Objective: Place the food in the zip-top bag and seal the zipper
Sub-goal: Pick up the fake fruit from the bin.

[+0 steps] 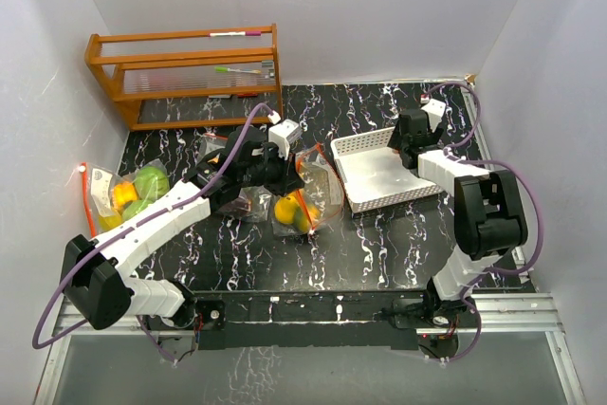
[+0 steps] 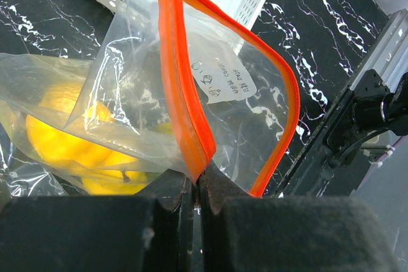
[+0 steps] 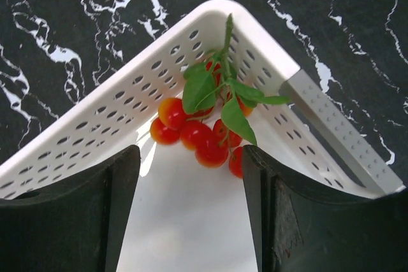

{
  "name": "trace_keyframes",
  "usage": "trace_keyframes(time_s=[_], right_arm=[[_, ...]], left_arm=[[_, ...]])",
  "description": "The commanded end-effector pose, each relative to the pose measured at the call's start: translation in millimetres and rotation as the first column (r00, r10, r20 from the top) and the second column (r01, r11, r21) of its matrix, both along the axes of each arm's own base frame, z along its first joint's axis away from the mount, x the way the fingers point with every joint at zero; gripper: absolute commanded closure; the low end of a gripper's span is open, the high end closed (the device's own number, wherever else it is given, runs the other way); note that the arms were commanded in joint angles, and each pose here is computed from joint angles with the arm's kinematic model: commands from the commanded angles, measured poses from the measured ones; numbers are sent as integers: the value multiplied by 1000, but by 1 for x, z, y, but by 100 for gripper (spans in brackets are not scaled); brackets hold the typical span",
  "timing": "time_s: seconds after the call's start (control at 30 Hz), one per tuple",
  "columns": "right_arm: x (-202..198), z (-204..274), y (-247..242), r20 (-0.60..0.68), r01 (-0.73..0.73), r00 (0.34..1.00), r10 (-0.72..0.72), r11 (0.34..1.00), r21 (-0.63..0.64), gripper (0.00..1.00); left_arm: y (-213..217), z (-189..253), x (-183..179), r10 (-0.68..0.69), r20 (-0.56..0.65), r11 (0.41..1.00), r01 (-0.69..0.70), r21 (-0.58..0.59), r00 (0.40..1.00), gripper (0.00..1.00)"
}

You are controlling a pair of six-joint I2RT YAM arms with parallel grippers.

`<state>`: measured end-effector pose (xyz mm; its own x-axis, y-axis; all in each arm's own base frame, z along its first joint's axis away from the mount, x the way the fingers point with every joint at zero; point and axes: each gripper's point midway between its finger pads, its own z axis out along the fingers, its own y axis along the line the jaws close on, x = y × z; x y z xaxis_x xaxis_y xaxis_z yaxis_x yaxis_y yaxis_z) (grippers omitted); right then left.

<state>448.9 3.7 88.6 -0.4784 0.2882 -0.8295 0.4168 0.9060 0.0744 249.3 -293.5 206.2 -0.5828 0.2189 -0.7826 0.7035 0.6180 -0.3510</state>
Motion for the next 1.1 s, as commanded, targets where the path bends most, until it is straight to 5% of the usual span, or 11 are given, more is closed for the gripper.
trace_keyframes(time_s=[0.0, 0.63, 0.97, 1.07], right_arm=[[32, 31, -12, 151, 89, 985, -83, 996, -30, 34], [33, -21, -20, 87, 124, 989, -118, 991, -59, 36], [27, -11, -10, 83, 50, 995, -51, 999, 17, 85], [17, 12, -1, 119, -9, 993, 3, 999, 46, 92]], left_arm=[[0, 10, -2, -14, 27, 1000, 15, -27, 1000, 100], [2, 3, 2, -17, 21, 1000, 17, -5, 1000, 100], [6, 2, 6, -4, 22, 1000, 4, 1, 1000, 100], [7, 2, 7, -1, 21, 1000, 1, 2, 1000, 100]])
